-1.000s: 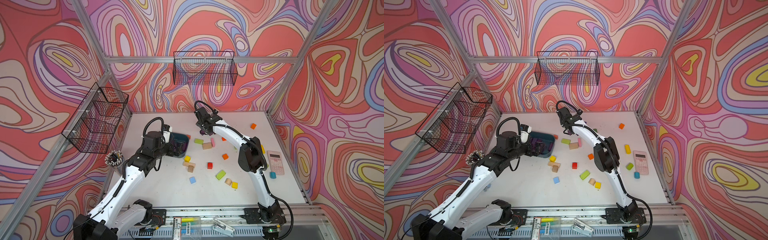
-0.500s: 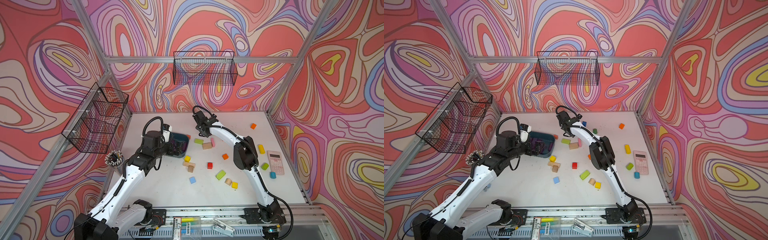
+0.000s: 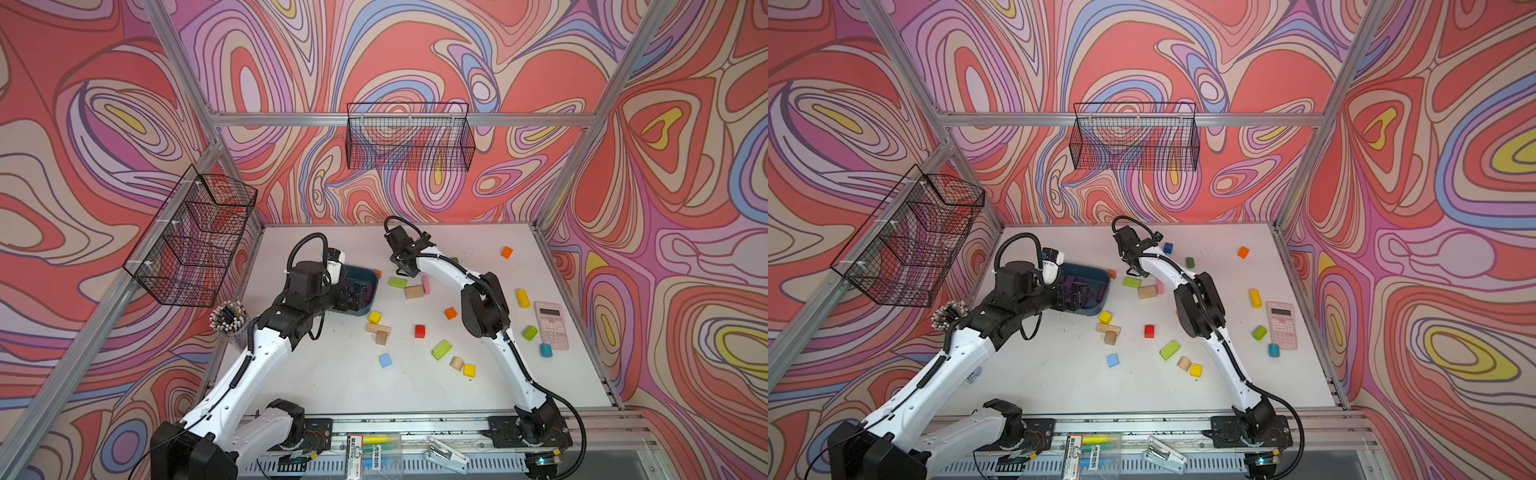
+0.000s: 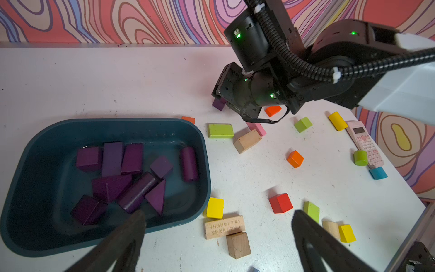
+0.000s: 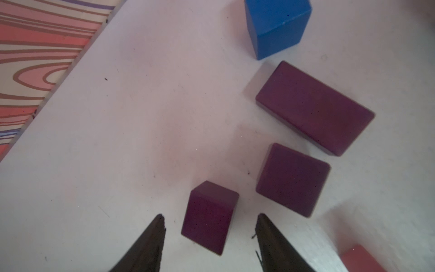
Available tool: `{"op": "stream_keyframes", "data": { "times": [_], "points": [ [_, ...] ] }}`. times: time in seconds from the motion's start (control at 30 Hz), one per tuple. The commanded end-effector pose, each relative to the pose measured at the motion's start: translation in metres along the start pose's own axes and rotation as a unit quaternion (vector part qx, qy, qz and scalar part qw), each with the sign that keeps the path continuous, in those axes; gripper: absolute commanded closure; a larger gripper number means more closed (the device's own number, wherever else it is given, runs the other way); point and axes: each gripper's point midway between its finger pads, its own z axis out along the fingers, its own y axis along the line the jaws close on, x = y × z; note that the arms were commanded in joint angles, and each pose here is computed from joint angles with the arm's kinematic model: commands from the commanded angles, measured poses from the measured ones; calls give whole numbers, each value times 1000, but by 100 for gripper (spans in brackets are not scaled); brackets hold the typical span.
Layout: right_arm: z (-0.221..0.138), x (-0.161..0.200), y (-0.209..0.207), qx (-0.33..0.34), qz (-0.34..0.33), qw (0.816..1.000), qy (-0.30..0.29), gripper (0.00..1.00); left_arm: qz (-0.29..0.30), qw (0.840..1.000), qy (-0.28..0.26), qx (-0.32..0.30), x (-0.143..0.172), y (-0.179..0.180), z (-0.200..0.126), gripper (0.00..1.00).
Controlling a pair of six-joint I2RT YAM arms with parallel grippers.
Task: Pick purple bricks into the storage bin
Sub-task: Pick up the building block from the center of the board.
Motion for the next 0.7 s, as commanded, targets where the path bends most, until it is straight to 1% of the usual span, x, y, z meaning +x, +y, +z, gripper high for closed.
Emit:
{"op": "stream_keyframes", "data": {
  "times": [0.0,0.23,0.4,0.5,0.67],
  "points": [
    [11,-6,-4,12,-1,1000,-17,36,-6,1000,-2,5,-1,1,3,0],
    [23,-3,-9,25,-21,999,-23,37,-12,1000,1,3,0,3,5,0],
    [30,-1,-16,40,-41,998,-25,41,-13,1000,1,0,0,4,5,0],
    [33,2,-18,42,-52,998,-22,45,-16,1000,3,-2,1,5,6,0],
    [38,7,-16,36,-62,997,-13,57,-17,1000,6,-2,1,5,8,0]
  ]
}}
